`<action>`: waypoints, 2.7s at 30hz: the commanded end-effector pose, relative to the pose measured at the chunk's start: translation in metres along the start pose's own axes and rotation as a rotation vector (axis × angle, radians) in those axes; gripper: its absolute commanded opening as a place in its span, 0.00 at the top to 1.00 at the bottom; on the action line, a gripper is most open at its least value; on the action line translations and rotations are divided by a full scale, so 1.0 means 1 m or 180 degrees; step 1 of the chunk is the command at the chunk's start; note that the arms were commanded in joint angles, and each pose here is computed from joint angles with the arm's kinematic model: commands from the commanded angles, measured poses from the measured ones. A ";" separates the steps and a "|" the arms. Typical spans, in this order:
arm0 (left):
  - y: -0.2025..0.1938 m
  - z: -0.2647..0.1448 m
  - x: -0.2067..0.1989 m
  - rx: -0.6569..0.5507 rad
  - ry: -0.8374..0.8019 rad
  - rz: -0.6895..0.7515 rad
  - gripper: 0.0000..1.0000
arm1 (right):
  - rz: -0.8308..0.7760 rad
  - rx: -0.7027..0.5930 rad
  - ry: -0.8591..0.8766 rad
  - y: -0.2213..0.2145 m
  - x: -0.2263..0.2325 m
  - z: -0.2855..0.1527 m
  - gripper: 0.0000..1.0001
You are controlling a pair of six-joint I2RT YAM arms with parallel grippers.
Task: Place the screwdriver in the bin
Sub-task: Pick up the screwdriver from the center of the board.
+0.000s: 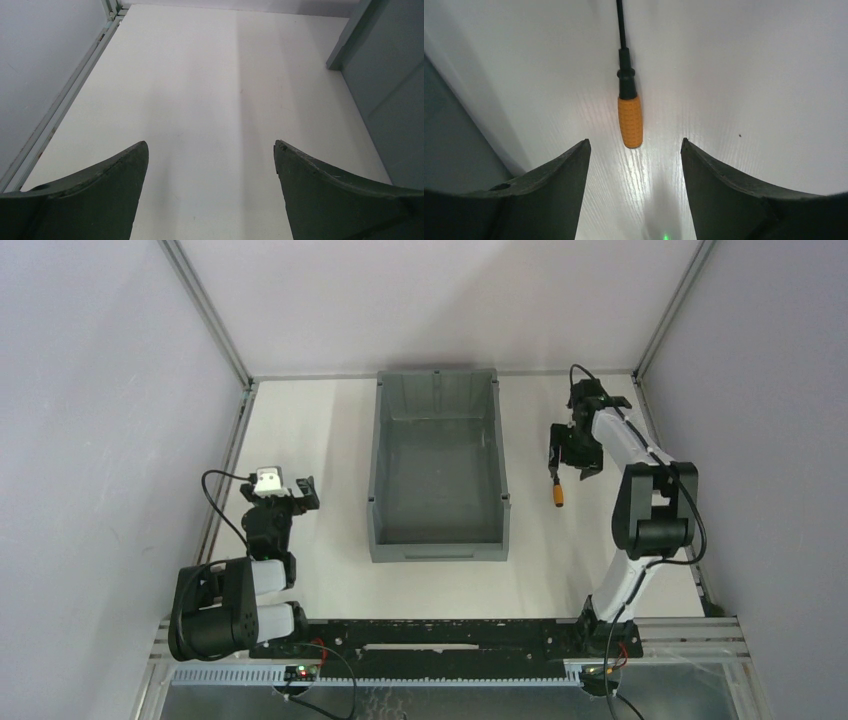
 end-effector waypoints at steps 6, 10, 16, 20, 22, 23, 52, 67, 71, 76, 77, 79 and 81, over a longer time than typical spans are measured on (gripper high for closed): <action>0.022 0.010 -0.002 -0.0242 -0.0028 0.0005 0.00 | -0.0005 -0.0011 -0.0083 0.018 0.013 0.029 0.29; 0.022 0.010 -0.002 -0.0241 -0.0023 0.0005 0.00 | 0.0010 0.0075 -0.0104 0.015 0.014 0.042 0.33; 0.022 0.010 -0.002 -0.0241 -0.0022 0.0007 0.00 | 0.0014 0.0177 -0.0133 0.008 0.013 0.056 0.42; 0.021 0.010 -0.002 -0.0239 -0.0022 0.0006 0.00 | 0.0023 0.0224 -0.0132 0.002 0.012 0.062 0.48; 0.022 0.010 -0.002 -0.0242 -0.0028 0.0007 0.00 | 0.0022 0.0241 -0.0131 0.001 0.013 0.065 0.51; 0.022 0.010 -0.002 -0.0243 -0.0029 0.0005 0.00 | 0.0018 0.0259 -0.0132 -0.001 0.013 0.067 0.53; 0.021 0.010 -0.002 -0.0239 -0.0027 0.0006 0.00 | 0.0411 0.0121 0.0956 -0.002 0.009 0.034 0.82; 0.022 0.010 -0.002 -0.0243 -0.0024 0.0005 0.00 | 0.1102 -0.0227 0.2068 0.001 -0.008 -0.020 0.82; 0.022 0.010 -0.002 -0.0243 -0.0028 0.0006 0.00 | 0.1269 -0.0285 0.2337 0.003 -0.012 -0.039 0.82; 0.022 0.010 -0.002 -0.0242 -0.0030 0.0007 0.00 | 0.1313 -0.0379 0.2671 0.003 -0.008 -0.065 0.80; 0.022 0.010 -0.002 -0.0244 -0.0030 0.0010 0.00 | 0.1313 -0.0374 0.2758 0.003 -0.006 -0.070 0.80; 0.021 0.010 -0.002 -0.0239 -0.0025 0.0006 0.00 | 0.1325 -0.0372 0.2901 0.002 -0.003 -0.079 0.80; 0.021 0.010 -0.002 -0.0237 -0.0027 0.0006 0.00 | 0.1355 -0.0370 0.3040 0.003 0.000 -0.088 0.80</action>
Point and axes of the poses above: each gripper's point midway between its finger pads, its own z axis out along the fingers, its own x axis along the line the jaws close on, y = z × x, the point moved 7 cm from there along -z, back along the fingers, and after that the axes turned 3 degrees about -z, right-handed, at the moved point
